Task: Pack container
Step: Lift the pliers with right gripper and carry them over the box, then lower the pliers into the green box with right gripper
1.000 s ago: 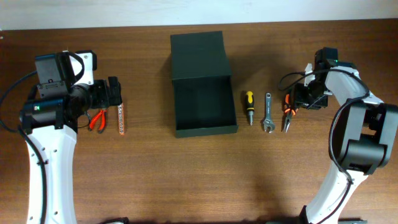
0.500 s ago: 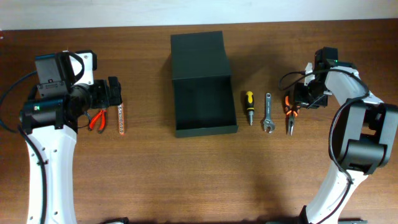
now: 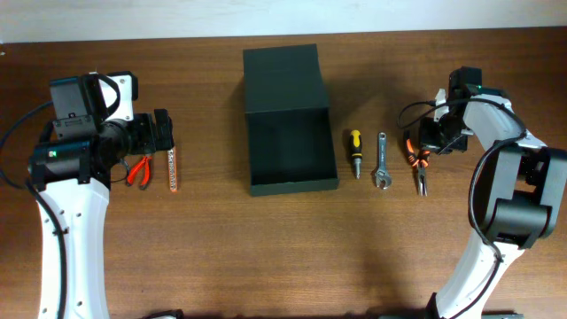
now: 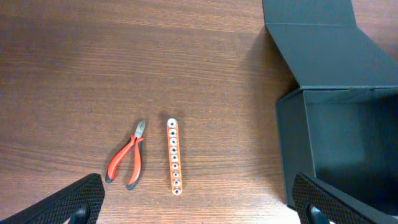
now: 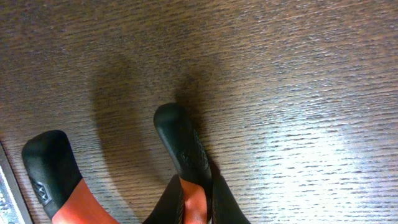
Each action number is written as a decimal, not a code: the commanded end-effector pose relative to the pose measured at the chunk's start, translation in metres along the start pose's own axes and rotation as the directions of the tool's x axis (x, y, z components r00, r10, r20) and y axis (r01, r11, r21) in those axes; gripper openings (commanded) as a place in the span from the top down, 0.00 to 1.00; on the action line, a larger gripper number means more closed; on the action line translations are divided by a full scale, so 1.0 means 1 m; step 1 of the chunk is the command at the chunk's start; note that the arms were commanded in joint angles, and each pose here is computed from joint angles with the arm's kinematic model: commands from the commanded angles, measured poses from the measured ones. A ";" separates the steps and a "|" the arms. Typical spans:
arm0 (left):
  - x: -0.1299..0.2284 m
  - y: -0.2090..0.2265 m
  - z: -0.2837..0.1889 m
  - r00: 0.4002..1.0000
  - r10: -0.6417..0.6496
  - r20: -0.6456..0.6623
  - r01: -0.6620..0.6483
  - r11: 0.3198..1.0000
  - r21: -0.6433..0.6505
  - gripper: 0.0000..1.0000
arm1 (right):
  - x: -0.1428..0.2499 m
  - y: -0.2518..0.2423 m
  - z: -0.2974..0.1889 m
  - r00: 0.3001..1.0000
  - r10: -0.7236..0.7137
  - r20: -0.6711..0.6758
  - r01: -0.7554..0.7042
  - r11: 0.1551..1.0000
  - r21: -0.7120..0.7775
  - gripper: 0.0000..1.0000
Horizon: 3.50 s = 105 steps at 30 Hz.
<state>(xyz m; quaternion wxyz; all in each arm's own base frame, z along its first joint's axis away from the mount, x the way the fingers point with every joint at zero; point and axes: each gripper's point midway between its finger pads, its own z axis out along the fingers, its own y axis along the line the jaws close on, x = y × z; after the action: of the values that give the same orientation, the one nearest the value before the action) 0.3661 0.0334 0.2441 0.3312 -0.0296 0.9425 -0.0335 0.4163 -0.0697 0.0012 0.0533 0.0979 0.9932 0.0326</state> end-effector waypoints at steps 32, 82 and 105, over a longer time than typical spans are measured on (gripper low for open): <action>-0.008 0.003 -0.004 1.000 0.019 0.020 -0.019 1.000 -0.012 0.01 | -0.054 0.140 -0.181 0.905 -0.357 0.233 0.387 0.917 -0.099 0.96; -0.008 0.003 -0.004 1.000 0.019 0.020 -0.019 1.000 -0.012 0.01 | 0.038 0.385 -0.051 -0.063 -0.962 0.265 0.997 -0.072 -0.025 0.96; -0.008 0.003 -0.004 1.000 0.019 0.020 -0.019 1.000 -0.012 0.01 | 0.022 0.401 -0.031 -0.125 -0.941 0.313 0.992 -0.118 0.040 0.87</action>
<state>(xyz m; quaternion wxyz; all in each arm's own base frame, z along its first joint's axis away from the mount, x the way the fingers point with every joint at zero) 0.3662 0.0334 0.2441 0.3314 -0.0296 0.9424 -0.0335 0.4661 0.3213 0.0555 0.1783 -0.6691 0.7185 0.0650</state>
